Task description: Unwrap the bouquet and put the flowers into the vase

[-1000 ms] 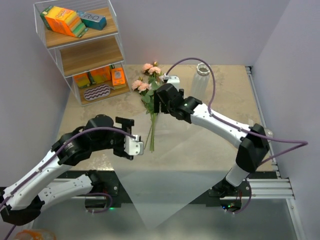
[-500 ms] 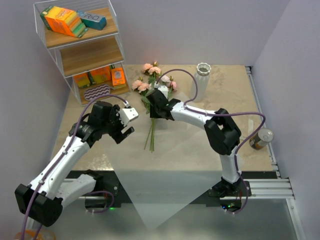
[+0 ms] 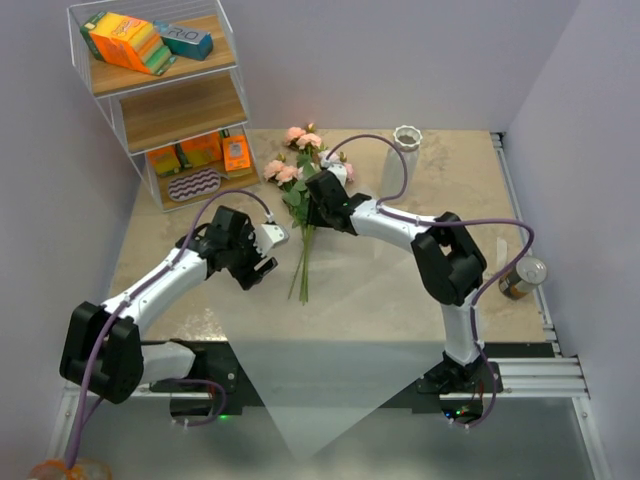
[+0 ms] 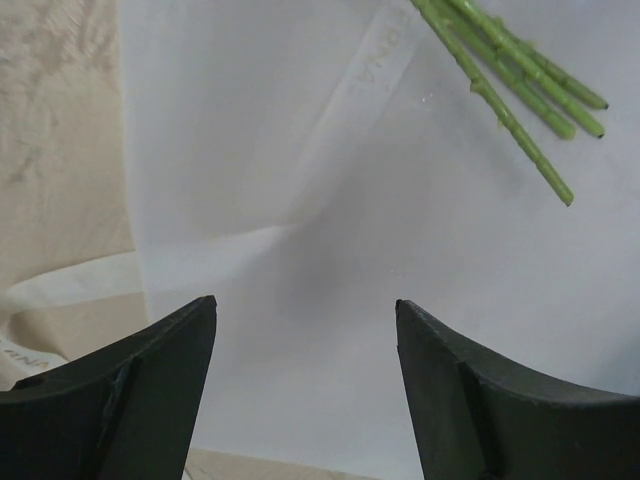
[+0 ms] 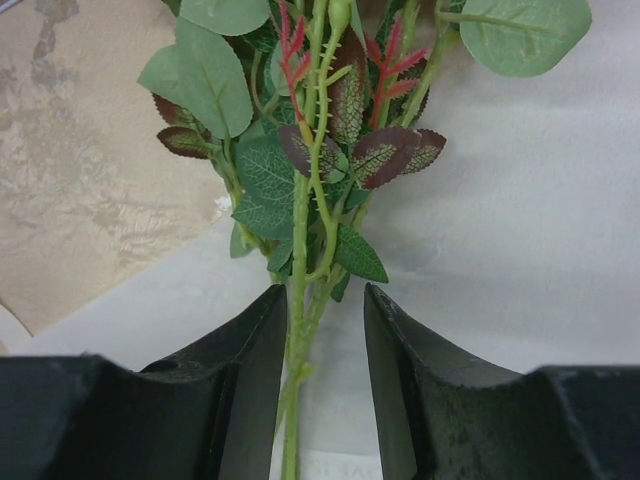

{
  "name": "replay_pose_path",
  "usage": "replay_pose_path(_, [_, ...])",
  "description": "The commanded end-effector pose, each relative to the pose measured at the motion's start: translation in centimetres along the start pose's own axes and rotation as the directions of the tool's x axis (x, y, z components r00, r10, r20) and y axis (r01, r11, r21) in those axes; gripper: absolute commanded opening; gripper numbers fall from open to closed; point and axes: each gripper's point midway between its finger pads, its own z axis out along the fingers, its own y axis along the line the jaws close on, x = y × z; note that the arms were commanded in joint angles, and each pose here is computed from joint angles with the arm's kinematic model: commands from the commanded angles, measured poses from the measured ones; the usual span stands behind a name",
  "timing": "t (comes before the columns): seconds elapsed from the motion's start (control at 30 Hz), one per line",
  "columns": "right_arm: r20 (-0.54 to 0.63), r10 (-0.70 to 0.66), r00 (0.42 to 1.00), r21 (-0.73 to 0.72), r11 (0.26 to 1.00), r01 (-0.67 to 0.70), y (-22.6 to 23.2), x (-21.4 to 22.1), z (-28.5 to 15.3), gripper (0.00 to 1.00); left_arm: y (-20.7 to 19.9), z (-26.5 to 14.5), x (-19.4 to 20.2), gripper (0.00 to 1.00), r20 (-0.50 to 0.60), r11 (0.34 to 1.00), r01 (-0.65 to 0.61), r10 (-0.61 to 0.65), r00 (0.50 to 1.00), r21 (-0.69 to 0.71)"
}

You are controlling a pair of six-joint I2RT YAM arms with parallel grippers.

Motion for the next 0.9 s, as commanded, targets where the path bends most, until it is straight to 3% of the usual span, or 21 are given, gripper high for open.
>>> replay_pose_path(0.0, [0.0, 0.032, 0.999, -0.025, 0.999, -0.032, -0.2, 0.0, 1.0, 0.4, 0.9, 0.4, -0.5, 0.77, 0.044, 0.999, -0.02, 0.022, 0.999, -0.042])
replay_pose_path(0.47, [-0.04, 0.035, 0.999, -0.005, 0.999, -0.036, -0.9, 2.3, 3.2, 0.37, 1.7, 0.6, -0.3, 0.76, 0.064, 0.994, 0.023, -0.016, 0.998, -0.11])
replay_pose_path(0.6, [-0.021, 0.044, 0.999, -0.015, 0.999, -0.044, -0.8, 1.8, 2.6, 0.22, 1.6, 0.9, 0.2, 0.76, 0.052, 0.993, 0.022, -0.016, 0.999, -0.112])
replay_pose_path(0.63, [-0.017, 0.046, 0.999, -0.019, 0.999, -0.046, -0.7, 1.6, 2.4, 0.12, 1.5, 1.0, 0.4, 0.76, 0.047, 0.994, 0.019, -0.014, 0.999, -0.11])
replay_pose_path(0.7, [-0.003, 0.048, 0.999, -0.02, 0.999, -0.048, -0.7, 1.2, 1.9, 0.03, 1.6, 1.1, 0.5, 0.76, 0.048, 0.993, 0.02, -0.015, 0.999, -0.114])
replay_pose_path(0.87, [0.061, 0.069, 0.996, -0.05, 0.997, -0.066, -0.2, -1.4, -0.9, 0.0, 1.6, 1.3, 0.5, 0.76, 0.051, 0.993, 0.026, -0.02, 0.998, -0.115])
